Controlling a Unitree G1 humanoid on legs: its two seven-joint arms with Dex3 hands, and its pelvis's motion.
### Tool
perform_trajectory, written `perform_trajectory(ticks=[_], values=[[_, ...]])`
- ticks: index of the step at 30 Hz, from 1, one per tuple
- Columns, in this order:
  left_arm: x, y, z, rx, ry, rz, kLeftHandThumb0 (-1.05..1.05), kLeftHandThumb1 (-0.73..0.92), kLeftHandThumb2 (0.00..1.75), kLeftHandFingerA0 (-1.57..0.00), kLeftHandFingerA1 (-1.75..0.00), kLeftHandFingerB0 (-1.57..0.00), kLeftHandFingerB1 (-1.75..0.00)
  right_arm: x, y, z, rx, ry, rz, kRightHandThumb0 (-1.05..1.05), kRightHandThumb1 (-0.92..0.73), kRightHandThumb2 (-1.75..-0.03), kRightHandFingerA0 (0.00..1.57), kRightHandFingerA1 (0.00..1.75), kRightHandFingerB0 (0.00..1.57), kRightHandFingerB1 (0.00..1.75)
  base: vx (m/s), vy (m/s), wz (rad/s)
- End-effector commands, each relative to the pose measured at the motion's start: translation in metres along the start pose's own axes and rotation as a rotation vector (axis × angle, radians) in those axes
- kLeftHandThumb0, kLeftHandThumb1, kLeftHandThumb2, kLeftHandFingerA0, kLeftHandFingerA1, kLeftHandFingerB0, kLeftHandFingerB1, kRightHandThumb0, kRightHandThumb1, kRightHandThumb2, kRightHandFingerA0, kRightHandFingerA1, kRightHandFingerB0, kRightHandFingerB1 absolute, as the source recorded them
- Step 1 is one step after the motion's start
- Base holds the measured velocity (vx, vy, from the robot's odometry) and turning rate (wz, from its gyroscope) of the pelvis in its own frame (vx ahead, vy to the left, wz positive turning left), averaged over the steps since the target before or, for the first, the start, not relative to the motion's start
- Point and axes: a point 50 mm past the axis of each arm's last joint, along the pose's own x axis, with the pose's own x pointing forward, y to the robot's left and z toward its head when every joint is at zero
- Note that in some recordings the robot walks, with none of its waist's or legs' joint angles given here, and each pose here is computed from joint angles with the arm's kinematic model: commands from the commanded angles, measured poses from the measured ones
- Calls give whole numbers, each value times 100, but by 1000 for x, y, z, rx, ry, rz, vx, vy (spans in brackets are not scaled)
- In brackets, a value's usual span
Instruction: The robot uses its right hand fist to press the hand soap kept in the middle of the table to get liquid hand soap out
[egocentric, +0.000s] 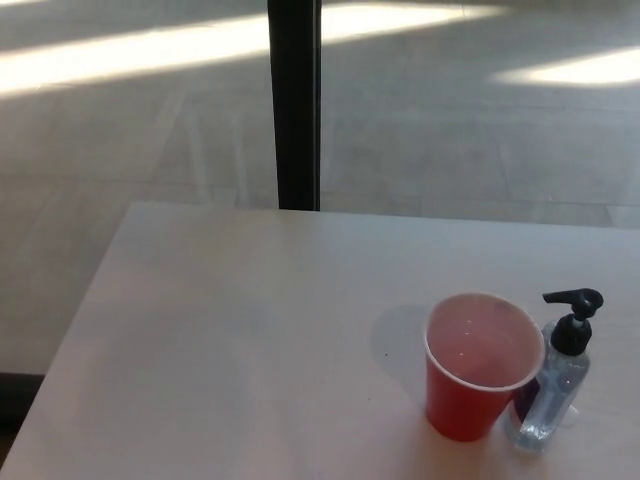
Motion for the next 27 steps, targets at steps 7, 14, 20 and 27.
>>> perform_trajectory(ticks=[7, 14, 20, 27], values=[[1, 11, 3, -11, -18, 30, -35, 51, 110, -92, -100, -63, -82, -4, -1, -45, -69, 37, 8, -34, -62, -61, 88, 111, 70, 84, 0, 0, 0], [1, 12, 3, -13, -15, 29, -36, 50, 110, -91, -99, -64, -83, -6, 9, -48, -136, 32, 46, -38, -68, -59, 85, 108, 65, 74, 0, 0, 0], [1, 10, 5, 1, -24, 27, -34, 51, 110, -88, -97, -65, -83, -7, 11, -48, -154, 22, 63, -39, -66, -59, 91, 110, 69, 77, 0, 0, 0], [1, 7, 7, 0, -27, 28, -36, 50, 110, -91, -98, -67, -84, -6, 15, -47, -148, 28, 56, -39, -67, -59, 88, 106, 75, 83, 0, 0, 0]])
